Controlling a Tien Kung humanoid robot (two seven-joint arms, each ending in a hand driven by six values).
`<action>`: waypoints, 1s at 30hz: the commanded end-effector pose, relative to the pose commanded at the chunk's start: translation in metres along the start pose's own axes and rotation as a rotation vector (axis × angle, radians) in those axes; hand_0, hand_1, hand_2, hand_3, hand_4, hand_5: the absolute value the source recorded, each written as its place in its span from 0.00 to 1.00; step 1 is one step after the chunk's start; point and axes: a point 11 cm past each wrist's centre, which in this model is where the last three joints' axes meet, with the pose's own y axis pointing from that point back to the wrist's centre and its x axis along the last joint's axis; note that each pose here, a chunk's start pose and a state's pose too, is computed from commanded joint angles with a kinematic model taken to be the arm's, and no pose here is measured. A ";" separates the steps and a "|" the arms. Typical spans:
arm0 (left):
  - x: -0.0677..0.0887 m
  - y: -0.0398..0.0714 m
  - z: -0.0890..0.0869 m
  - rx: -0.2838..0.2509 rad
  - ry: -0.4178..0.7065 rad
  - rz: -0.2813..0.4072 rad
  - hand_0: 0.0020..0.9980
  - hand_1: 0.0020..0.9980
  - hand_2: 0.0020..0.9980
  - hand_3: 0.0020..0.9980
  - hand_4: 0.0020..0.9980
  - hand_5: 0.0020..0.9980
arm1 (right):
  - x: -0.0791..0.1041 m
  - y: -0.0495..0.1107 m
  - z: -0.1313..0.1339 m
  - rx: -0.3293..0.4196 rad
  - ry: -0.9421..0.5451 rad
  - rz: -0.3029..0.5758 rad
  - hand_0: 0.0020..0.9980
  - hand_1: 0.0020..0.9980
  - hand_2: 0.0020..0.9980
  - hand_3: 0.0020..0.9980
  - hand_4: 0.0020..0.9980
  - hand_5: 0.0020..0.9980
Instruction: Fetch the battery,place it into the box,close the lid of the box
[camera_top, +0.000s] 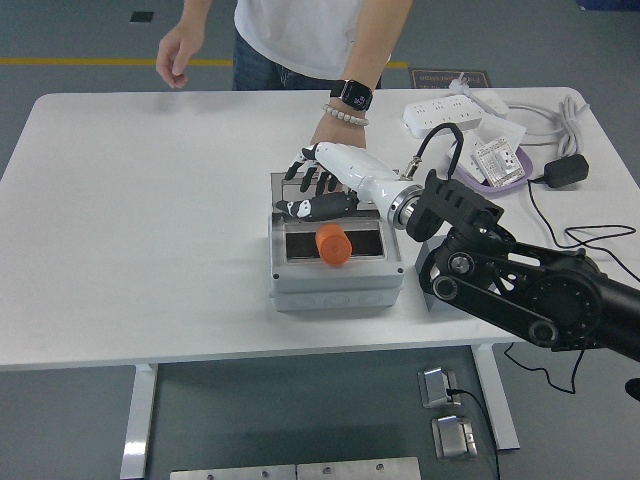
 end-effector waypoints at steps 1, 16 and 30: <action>0.000 0.000 0.000 0.001 -0.001 -0.001 0.36 0.58 0.50 0.50 0.00 0.00 | 0.006 0.002 -0.002 0.006 -0.027 0.001 0.44 0.44 0.50 0.64 0.80 0.48; -0.002 0.000 0.001 0.001 -0.004 -0.006 0.36 0.59 0.51 0.51 0.00 0.00 | 0.059 0.011 -0.008 0.037 -0.199 0.089 0.36 0.41 0.50 0.63 0.78 0.51; -0.005 0.000 0.006 -0.013 -0.003 -0.008 0.36 0.59 0.51 0.52 0.00 0.00 | 0.068 0.004 0.019 0.024 -0.256 0.297 0.37 0.41 0.50 0.62 0.77 0.51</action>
